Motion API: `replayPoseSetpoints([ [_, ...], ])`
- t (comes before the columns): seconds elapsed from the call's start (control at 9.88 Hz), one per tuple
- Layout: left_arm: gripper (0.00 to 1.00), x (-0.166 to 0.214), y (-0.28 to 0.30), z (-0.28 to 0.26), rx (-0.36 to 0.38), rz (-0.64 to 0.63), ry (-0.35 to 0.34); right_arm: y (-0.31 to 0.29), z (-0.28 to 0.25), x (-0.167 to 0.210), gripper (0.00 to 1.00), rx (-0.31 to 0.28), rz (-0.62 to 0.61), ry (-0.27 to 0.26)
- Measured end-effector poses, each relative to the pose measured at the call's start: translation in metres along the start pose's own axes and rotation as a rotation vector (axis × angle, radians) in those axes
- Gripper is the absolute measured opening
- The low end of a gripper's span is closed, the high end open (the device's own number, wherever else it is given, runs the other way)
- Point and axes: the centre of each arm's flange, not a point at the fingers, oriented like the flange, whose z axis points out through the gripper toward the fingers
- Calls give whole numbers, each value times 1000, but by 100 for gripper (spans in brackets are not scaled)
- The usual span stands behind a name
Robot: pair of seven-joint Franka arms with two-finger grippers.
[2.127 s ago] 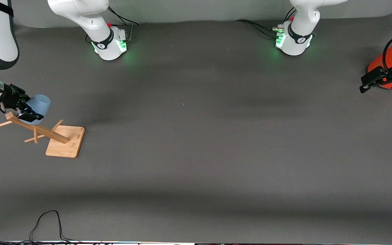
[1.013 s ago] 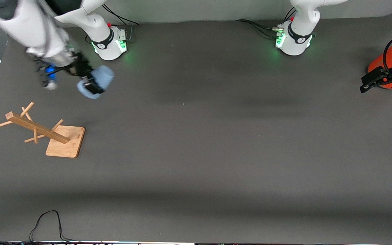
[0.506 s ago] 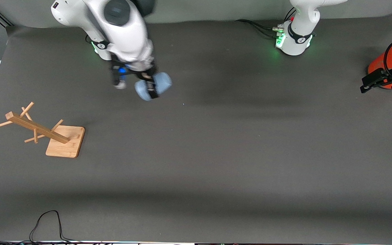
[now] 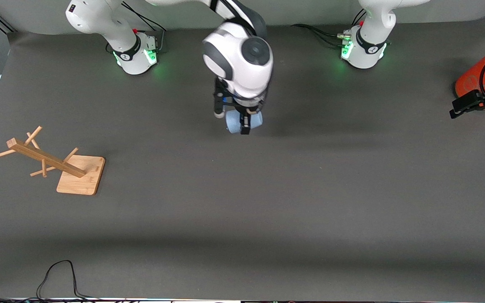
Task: Rotate and upright cup with both arms
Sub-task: 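Lower the held cup toward the table with the right gripper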
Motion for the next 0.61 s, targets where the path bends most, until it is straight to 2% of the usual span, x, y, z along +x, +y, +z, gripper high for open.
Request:
replayPoseSetpoints([
  [0.3,100,0,0,2,0,-4,-5,15,75,-48,81,11,103,68],
  [0.61,100,9,-8,21,-2,-17,-39,15,117,-71,81,35,128,78],
])
